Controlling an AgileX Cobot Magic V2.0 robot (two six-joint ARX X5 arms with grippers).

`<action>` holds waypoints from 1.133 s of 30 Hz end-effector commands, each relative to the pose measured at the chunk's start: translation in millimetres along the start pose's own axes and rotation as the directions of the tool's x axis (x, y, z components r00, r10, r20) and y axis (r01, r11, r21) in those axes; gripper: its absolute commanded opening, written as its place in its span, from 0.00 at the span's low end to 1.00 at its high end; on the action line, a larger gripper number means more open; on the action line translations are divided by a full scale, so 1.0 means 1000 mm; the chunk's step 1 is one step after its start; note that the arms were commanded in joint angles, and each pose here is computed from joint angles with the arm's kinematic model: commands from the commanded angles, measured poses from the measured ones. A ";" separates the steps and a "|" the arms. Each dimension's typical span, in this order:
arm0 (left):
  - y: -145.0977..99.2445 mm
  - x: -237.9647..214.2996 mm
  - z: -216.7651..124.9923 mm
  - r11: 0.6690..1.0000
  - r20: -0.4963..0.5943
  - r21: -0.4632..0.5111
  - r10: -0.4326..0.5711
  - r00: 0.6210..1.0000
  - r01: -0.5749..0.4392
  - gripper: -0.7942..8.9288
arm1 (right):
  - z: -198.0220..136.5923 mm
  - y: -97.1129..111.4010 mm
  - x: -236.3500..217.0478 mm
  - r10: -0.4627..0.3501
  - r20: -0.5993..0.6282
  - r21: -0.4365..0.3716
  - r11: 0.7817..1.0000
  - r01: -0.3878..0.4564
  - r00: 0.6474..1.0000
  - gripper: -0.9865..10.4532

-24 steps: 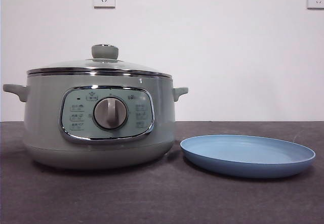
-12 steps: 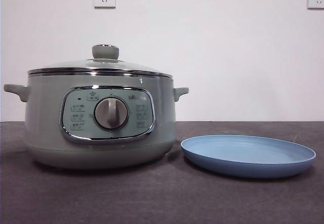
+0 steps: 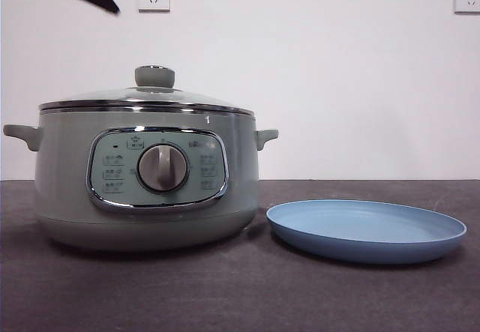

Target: Take the potato out from the steamer,put the potato on the plate,close the lid

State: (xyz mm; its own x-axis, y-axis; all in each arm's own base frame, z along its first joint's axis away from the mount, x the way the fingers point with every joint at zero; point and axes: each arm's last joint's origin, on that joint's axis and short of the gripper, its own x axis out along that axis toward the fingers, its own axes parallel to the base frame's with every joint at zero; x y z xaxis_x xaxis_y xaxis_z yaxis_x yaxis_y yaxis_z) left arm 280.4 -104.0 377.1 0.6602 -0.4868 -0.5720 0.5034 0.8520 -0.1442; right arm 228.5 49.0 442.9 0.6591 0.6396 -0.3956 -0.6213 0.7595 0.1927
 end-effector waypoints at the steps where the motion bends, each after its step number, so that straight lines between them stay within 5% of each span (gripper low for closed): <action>1: -0.002 0.020 -0.003 1.000 -0.047 0.001 0.011 0.999 -0.011 0.59 | 0.002 0.001 -0.001 0.000 0.009 -0.008 1.000 0.001 1.000 0.69; 16: -0.003 0.072 -0.028 0.999 -0.280 -0.003 0.040 0.959 -0.042 0.59 | 0.002 0.001 -0.001 -0.001 0.008 -0.008 1.000 0.001 1.000 0.69; 27: -0.004 0.073 -0.028 0.999 -0.283 0.008 0.036 0.959 -0.035 0.09 | 0.002 0.001 -0.001 0.000 0.007 0.012 1.000 0.000 1.000 0.69; 34: -0.005 0.070 -0.023 0.999 -0.272 0.011 0.035 0.962 -0.033 0.07 | 0.001 0.001 -0.001 0.002 0.003 0.016 1.000 -0.002 1.000 0.69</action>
State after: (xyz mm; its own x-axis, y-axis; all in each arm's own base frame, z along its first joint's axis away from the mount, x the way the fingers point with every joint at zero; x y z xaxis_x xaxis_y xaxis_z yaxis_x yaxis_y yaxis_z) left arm 309.5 -136.8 317.3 0.4966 -0.3885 -0.7762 0.4840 0.8662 -0.1240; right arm 228.4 49.0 442.7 0.6578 0.6397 -0.3975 -0.6166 0.7605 0.2035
